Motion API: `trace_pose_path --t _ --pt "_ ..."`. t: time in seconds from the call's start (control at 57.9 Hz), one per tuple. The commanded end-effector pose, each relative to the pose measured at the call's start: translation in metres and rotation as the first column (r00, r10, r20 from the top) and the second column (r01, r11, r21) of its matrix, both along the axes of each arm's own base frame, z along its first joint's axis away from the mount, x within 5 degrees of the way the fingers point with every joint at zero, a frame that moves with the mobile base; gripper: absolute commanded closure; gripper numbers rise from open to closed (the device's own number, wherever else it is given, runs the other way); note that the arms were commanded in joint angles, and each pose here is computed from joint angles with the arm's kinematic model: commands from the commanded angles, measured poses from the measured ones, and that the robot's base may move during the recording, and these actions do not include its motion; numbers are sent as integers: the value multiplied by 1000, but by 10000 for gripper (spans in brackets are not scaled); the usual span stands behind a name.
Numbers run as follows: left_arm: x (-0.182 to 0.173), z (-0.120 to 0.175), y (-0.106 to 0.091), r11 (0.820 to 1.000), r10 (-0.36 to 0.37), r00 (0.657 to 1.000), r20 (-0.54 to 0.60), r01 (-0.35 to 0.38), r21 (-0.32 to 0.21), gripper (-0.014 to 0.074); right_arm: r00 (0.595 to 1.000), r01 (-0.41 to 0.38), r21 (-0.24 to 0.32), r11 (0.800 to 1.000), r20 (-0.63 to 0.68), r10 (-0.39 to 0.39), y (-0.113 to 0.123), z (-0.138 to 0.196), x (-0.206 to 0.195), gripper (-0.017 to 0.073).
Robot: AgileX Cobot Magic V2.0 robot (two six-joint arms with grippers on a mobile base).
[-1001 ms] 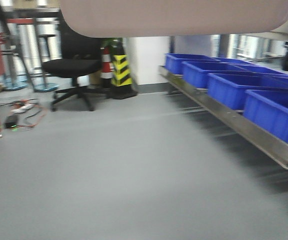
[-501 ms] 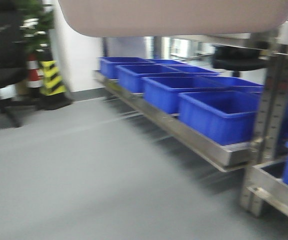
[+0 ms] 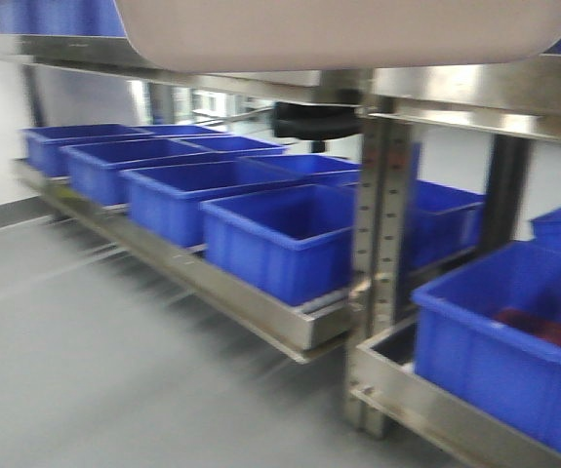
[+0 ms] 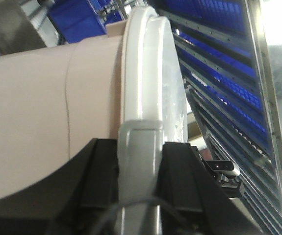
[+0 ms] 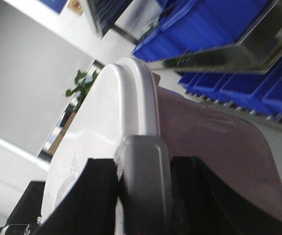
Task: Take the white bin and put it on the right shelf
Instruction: 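Hold the bin raised while the base drives to the steel shelving, then align the held bin above the upper roller shelf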
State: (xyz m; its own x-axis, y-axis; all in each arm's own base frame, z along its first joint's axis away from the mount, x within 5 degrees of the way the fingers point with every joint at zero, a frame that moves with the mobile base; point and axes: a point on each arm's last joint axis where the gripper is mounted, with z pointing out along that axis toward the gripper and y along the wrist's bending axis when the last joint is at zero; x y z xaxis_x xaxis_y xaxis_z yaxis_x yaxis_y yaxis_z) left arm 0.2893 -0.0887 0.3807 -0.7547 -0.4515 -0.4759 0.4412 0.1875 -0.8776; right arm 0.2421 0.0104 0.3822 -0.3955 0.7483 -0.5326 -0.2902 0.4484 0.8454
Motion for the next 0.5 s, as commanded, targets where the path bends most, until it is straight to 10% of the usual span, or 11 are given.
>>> trace_pose_path --t 0.0,0.483 --pt "-36 39 -13 952 -246 952 181 272 -137 720 985 -134 66 989 122 126 14 25 -13 500" --pt "-36 39 -13 952 -246 952 181 272 -137 720 985 -134 66 989 122 126 14 25 -13 500"
